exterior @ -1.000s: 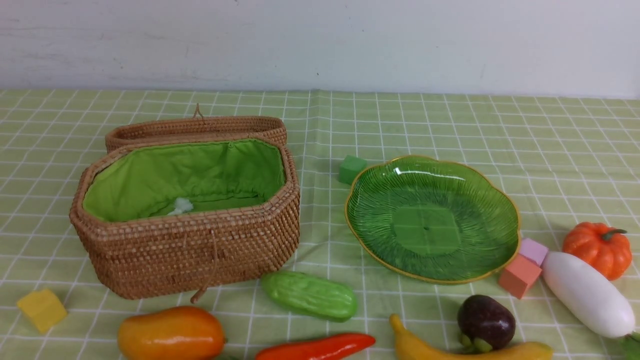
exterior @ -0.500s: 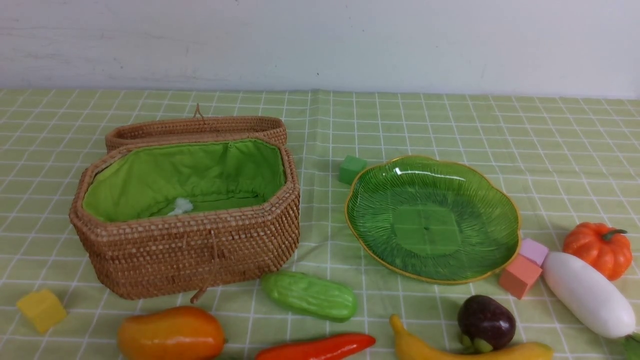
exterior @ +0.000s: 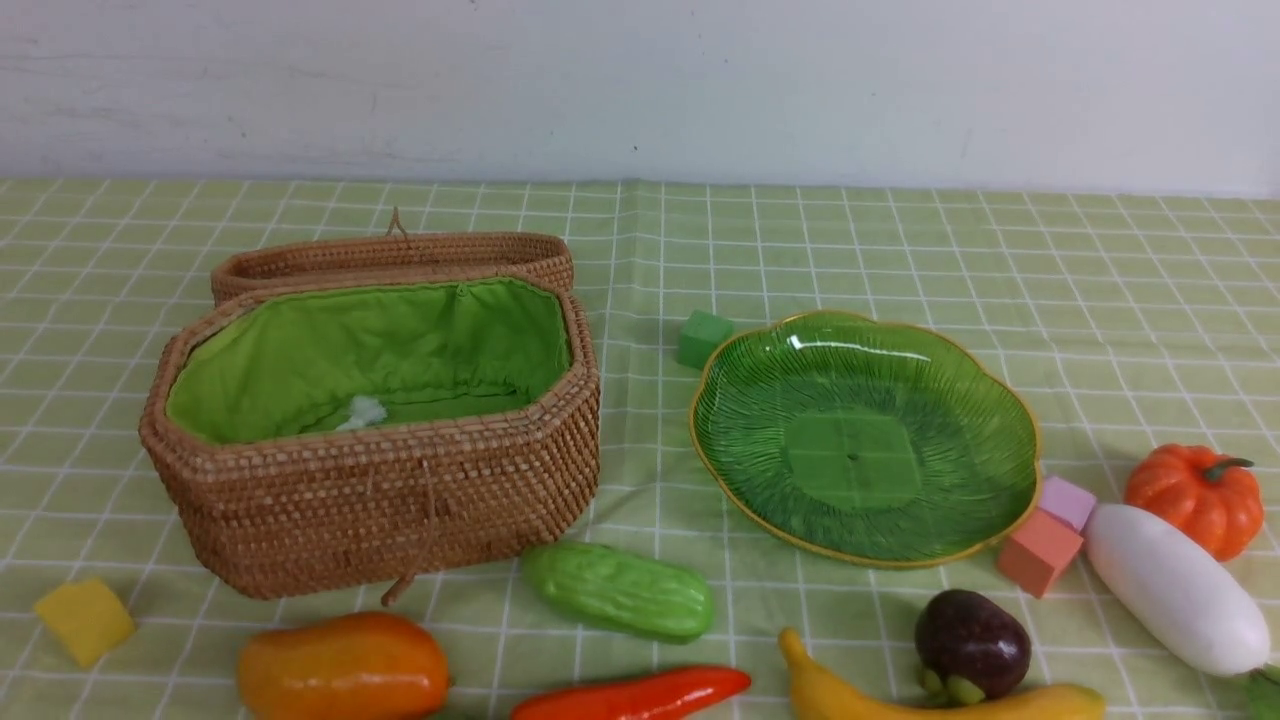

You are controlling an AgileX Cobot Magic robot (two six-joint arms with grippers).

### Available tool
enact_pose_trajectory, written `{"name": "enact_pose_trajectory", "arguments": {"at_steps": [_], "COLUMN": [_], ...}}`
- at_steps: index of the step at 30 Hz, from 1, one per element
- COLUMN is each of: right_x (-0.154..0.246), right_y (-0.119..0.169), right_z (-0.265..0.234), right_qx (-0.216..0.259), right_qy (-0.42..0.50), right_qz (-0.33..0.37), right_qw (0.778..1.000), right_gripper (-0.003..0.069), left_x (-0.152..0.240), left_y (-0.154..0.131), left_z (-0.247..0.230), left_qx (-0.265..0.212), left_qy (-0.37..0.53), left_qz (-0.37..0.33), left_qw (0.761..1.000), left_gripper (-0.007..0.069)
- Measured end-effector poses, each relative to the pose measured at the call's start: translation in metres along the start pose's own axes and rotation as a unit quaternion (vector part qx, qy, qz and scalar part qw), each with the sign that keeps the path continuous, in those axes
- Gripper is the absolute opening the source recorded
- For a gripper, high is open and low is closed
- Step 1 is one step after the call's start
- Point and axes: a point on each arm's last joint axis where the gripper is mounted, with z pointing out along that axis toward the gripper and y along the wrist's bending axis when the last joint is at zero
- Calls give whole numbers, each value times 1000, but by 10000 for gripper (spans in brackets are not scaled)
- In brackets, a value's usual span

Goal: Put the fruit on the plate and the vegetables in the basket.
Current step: Use the right arm to grab a carrot and put it into the left basket

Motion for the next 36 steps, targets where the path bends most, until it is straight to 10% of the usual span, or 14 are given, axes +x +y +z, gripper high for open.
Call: {"name": "enact_pose_trajectory", "arguments": {"at_steps": [7,17,29,36], "right_x": [5,104,185,228], "right_y": [17,27,72,105], "right_z": [44,58,72,82], "right_qx": [-67,-199,-298,-334], "right_qy": [102,291,402,502], "right_qz": [-145,-183,-262,-356], "right_qw": [982,918,825,715], "right_gripper": [241,241,241,241], "left_x": [-40,-23,2,3], "left_y": [-32,-41,-50,-51], "left_z": [33,49,57,57], "left_qx": [-130,-134,-7,18], "left_qy": [118,295,419,423], "left_qz": [-4,-6,112,155], "left_qw": [984,946,901,893], "left_gripper": [239,239,239,239]}}
